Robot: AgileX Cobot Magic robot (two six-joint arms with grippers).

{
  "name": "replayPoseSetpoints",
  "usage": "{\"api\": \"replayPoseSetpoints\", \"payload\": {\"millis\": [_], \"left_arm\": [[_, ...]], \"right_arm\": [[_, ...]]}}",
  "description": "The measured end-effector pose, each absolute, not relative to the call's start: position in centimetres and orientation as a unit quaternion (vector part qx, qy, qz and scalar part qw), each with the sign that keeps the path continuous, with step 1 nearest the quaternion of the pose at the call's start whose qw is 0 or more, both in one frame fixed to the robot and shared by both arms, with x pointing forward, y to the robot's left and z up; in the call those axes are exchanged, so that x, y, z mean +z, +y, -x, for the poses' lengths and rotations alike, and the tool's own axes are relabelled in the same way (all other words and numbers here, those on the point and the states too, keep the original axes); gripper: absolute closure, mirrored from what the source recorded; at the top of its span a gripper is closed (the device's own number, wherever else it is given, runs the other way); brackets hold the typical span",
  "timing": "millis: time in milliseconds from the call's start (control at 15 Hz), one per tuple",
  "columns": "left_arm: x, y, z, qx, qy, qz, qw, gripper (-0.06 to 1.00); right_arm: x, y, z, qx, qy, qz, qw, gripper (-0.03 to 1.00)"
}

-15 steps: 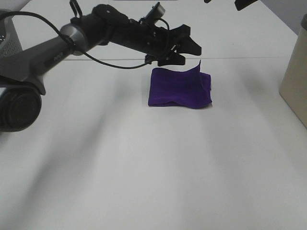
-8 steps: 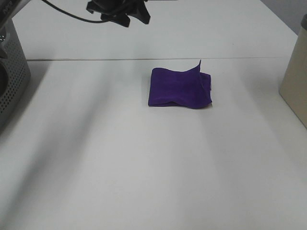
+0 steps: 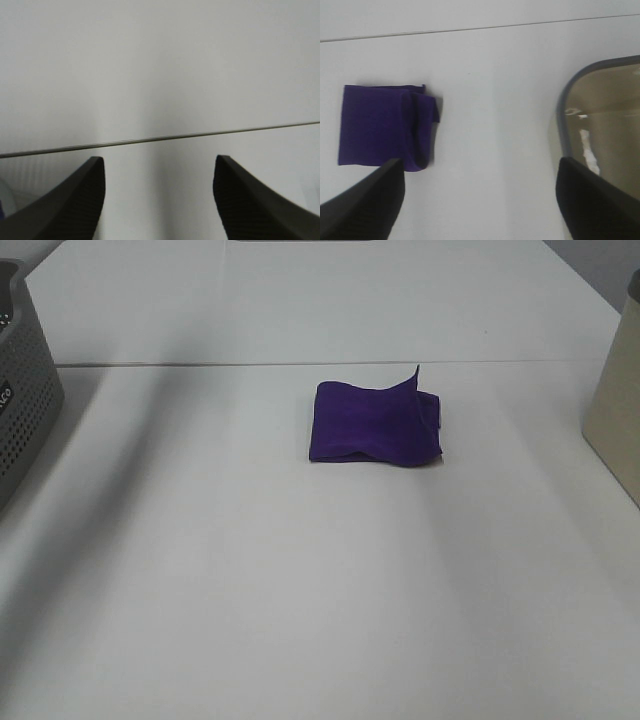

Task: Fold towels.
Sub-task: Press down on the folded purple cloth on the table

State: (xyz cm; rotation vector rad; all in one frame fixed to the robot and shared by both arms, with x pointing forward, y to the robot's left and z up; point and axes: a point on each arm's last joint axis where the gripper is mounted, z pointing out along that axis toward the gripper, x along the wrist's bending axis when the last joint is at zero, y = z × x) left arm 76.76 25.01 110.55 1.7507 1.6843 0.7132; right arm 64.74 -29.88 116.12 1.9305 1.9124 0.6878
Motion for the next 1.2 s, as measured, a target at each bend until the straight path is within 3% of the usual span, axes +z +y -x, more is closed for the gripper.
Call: {"api": "replayPoseSetpoints", "payload": {"millis": [200, 333, 467, 600, 800, 1200], "left_arm": [[112.0, 27.0, -76.1, 0.266, 0.648, -0.648, 0.3, 0.36], [113.2, 27.8, -74.8, 0.259, 0.657, -0.648, 0.288, 0.36], [114.1, 28.3, -73.3, 0.259, 0.659, -0.658, 0.257, 0.36], [114.7, 28.4, -72.3, 0.256, 0.659, -0.662, 0.249, 0.36], [114.5, 28.3, -72.1, 0.251, 0.659, -0.666, 0.243, 0.36], [114.5, 28.2, -72.1, 0.246, 0.655, -0.67, 0.247, 0.36]], "right_arm": [[114.2, -28.1, -66.2, 0.273, 0.691, -0.659, 0.12, 0.17], [112.3, -25.5, -68.1, 0.291, 0.706, -0.634, 0.124, 0.17], [108.3, -18.2, -69.5, 0.303, 0.762, -0.564, 0.095, 0.18], [104.0, -13.5, -69.9, 0.312, 0.789, -0.529, 0.029, 0.18], [98.2, -12.2, -72.2, 0.333, 0.79, -0.513, -0.039, 0.18], [93.7, -12.2, -74.2, 0.311, 0.808, -0.5, -0.032, 0.19]]}}
